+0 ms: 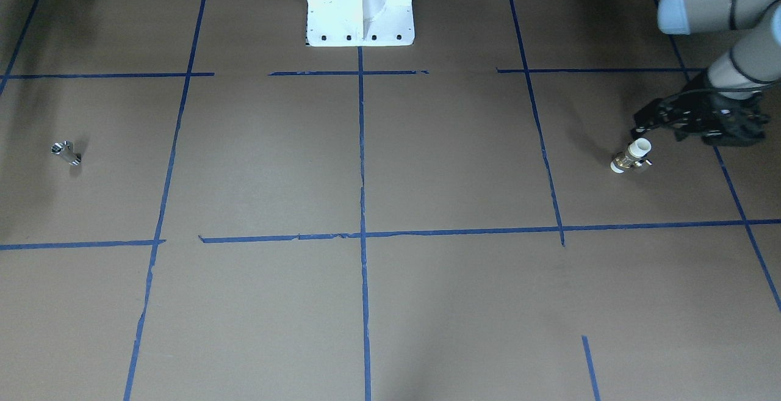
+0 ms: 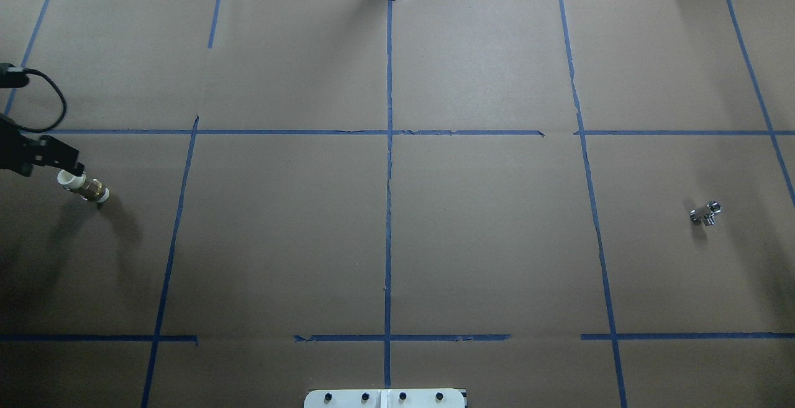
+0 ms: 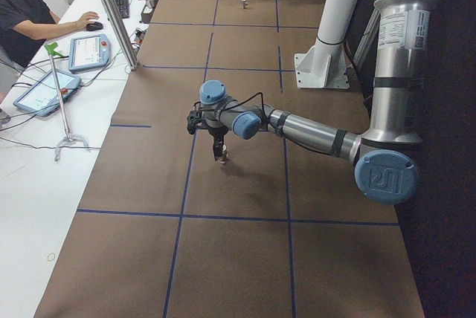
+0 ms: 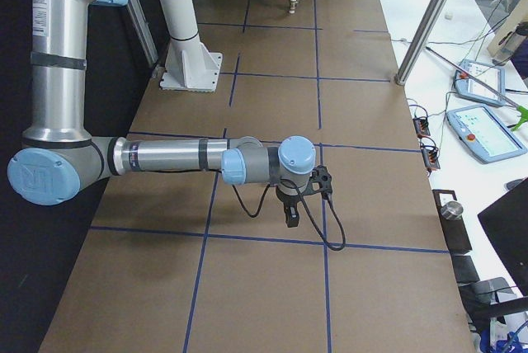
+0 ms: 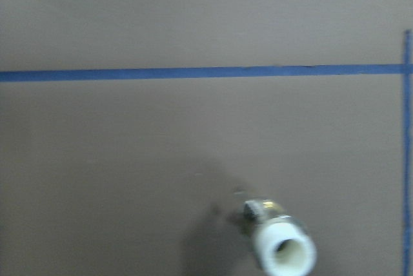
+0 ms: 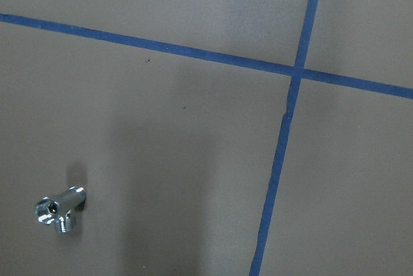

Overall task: Assemble PPR valve and pipe with both arms
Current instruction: 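Reach the left gripper to the white PPR valve and grasp it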

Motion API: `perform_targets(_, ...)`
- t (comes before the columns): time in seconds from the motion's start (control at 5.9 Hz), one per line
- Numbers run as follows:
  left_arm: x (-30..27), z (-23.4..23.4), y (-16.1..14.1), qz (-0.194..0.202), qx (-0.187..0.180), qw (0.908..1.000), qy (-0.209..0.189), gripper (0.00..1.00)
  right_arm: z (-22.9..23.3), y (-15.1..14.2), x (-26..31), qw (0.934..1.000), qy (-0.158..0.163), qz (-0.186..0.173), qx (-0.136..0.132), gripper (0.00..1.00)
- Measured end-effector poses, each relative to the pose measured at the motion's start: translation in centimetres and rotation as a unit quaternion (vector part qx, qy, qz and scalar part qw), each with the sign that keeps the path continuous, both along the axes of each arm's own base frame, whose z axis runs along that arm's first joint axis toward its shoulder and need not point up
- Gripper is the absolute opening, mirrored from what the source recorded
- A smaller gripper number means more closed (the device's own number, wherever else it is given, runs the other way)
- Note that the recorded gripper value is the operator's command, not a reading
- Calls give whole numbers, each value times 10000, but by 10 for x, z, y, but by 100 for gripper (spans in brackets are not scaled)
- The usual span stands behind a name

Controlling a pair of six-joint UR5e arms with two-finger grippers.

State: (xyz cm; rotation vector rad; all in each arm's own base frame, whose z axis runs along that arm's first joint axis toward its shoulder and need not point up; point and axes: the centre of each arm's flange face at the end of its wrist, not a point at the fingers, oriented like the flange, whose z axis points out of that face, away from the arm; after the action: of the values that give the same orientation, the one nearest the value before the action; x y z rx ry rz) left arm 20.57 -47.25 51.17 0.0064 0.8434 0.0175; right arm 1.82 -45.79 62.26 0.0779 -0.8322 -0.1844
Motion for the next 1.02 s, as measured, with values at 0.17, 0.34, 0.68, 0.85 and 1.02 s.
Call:
perform_targets(0.17,15,3,2,1,9,9999,-143,96,0,0,0,10000,-3,2,-7,100)
perform_targets(0.34,20,7,3,3,8,9998,-210,94,1,1,0,10000,-10,2,-12,100)
perform_targets(0.68,22,8,2,-11,17,9997,-247,80,-1,1,-1,9999,-110,-9,-21,100)
perform_targets(0.85,22,8,2,-15,23,9997,-258,78,-1,1,-2,9999,-132,-13,-19,100)
perform_targets(1.02,21,8,2,-16,26,9996,-266,76,-2,1,-2,9999,-141,-15,-15,100)
